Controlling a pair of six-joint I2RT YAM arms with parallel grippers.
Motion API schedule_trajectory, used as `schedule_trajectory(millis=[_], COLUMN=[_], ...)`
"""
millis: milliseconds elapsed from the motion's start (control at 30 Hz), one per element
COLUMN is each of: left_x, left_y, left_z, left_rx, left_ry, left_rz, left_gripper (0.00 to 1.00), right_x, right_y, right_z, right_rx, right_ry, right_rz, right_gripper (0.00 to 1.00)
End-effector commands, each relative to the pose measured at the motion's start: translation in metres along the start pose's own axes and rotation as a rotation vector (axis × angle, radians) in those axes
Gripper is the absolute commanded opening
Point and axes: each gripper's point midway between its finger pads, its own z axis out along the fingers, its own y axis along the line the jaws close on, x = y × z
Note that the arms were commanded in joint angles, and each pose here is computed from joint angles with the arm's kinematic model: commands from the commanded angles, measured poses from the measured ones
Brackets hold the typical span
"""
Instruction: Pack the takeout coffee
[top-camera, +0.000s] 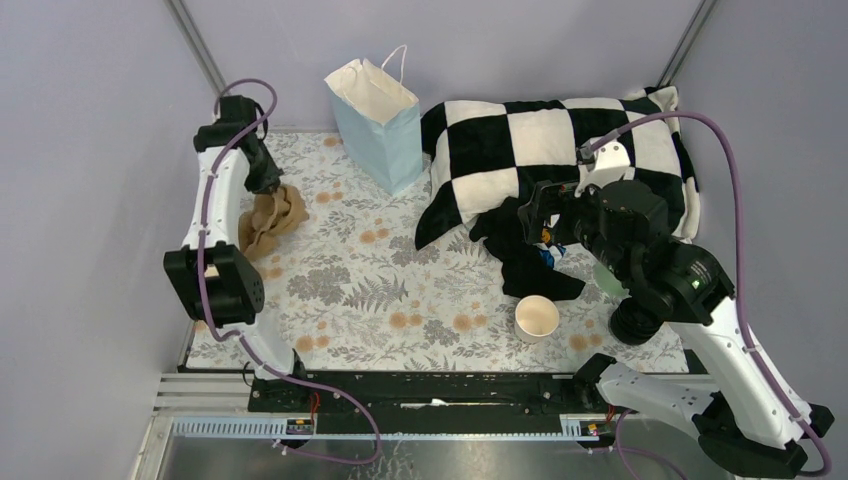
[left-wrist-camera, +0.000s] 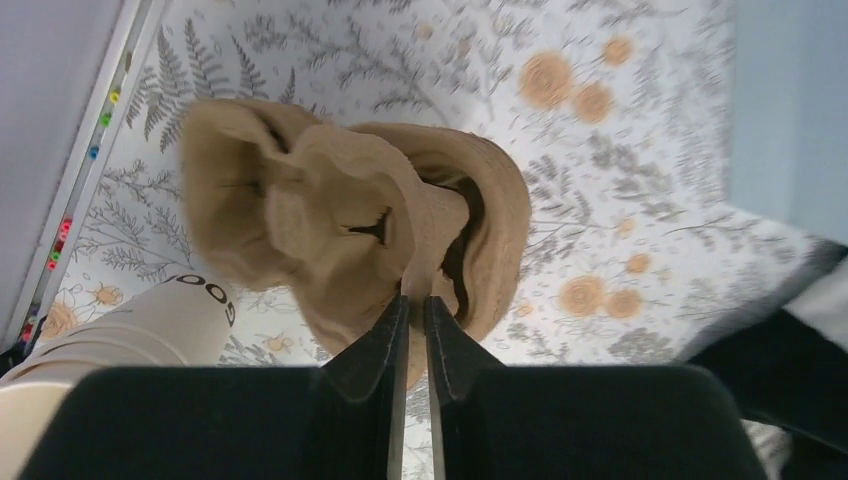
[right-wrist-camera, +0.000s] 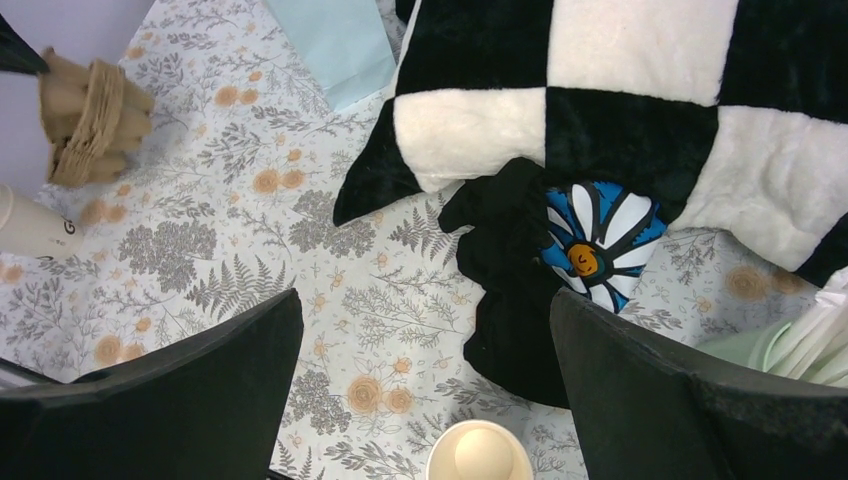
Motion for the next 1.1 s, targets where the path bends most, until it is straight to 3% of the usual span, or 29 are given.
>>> schedule_trajectory(millis=[0,133,300,400,467,600,667,933,1067], left_x=[-0.039,-0.033,-0.007,0.005,0.016,0.038,0.047,0.054,0.062], left_y=[-0.014,-0.019,-0.030,-0.046,-0.060,-0.094,-0.108,-0.131,-0.135], left_z=[-0.062,-0.061,-0.041,-0.030,-0.020,0.001,0.018,0.056,0.069], left_rx=[0.085,0.089,0.018,0.106,0.174,0.278,0.294,0.294,0.224], left_ry=[-0.196,-0.183,-0.137,-0.097,-0.042,0.018,0.043,0.091,0.110], left_rz=[-0.067,-0.059,0.063,0.100,0.129,0.181,0.201,0.213,0.269], left_gripper=[0.00,0.00,0.00,0.00,0.09,0.41,0.50,0.62,0.60], right_x=[-0.014,-0.014,-0.010,-0.006,-0.004,-0.004,-0.005,-0.006,-0.005], right_y=[0.013,0.017,0.017,0.014,0.013,0.012,0.012,0.007,0.006], right_z=[0.001,0.001,-0.003,-0.004,-0.005,-0.004,-0.003,-0.002,0.000], right_rx=[-0.054,-0.075,-0.080,-0.074,-0.069,-0.060,-0.059,-0.029,-0.022], right_ry=[-0.034,-0.028,-0.027,-0.022,-0.015,-0.014,-0.015,-0.016,-0.016], right_rz=[0.003,0.012,0.039,0.047,0.047,0.042,0.037,0.021,0.020], right_gripper=[1.00,1.00,1.00,1.00,1.00,1.00,1.00,1.00,1.00])
